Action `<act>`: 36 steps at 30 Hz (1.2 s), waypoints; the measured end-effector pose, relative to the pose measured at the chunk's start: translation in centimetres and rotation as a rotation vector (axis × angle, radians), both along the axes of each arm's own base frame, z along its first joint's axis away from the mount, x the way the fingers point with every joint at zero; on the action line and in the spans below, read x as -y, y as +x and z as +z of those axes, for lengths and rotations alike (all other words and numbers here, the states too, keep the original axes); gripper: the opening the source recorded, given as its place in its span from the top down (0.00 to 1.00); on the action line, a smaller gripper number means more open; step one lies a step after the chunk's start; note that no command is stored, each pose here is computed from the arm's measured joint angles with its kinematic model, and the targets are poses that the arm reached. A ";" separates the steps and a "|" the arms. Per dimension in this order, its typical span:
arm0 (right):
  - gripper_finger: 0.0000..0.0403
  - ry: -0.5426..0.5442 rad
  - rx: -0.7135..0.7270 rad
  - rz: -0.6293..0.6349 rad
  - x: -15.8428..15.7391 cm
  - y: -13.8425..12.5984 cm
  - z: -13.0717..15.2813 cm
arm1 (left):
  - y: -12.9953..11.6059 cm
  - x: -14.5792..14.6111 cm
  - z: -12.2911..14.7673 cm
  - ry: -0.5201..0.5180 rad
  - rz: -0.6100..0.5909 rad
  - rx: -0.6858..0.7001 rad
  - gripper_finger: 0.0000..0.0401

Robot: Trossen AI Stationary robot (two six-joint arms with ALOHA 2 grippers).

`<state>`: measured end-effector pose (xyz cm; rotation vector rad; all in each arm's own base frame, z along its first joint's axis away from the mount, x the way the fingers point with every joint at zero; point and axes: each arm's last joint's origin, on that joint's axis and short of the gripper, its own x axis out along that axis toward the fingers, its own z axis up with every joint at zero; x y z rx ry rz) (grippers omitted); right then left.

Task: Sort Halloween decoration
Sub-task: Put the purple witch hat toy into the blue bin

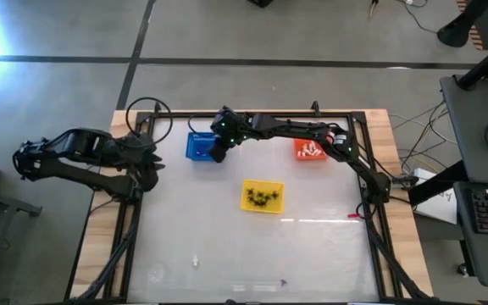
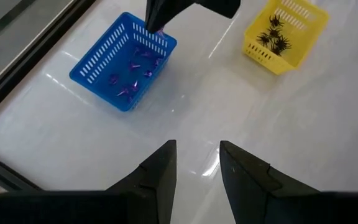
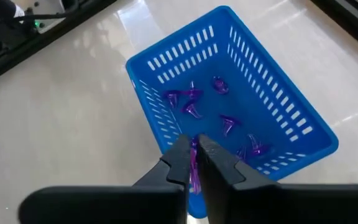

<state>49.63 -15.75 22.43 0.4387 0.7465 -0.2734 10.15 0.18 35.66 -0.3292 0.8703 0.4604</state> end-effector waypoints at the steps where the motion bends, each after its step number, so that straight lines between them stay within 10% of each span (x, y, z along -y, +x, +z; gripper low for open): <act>1: 0.94 -0.004 0.000 0.003 0.1 0.0 0.0 | 0.1 0.0 0.0 0.000 0.000 0.000 0.74; 15: 0.70 -0.068 -0.081 0.090 0.0 -0.9 3.1 | 2.4 0.3 -0.8 -0.014 -0.057 -0.092 0.74; 36: 0.67 -0.063 -0.442 0.059 -3.0 -8.3 11.0 | 3.3 0.6 -0.7 0.000 -0.255 -0.073 0.74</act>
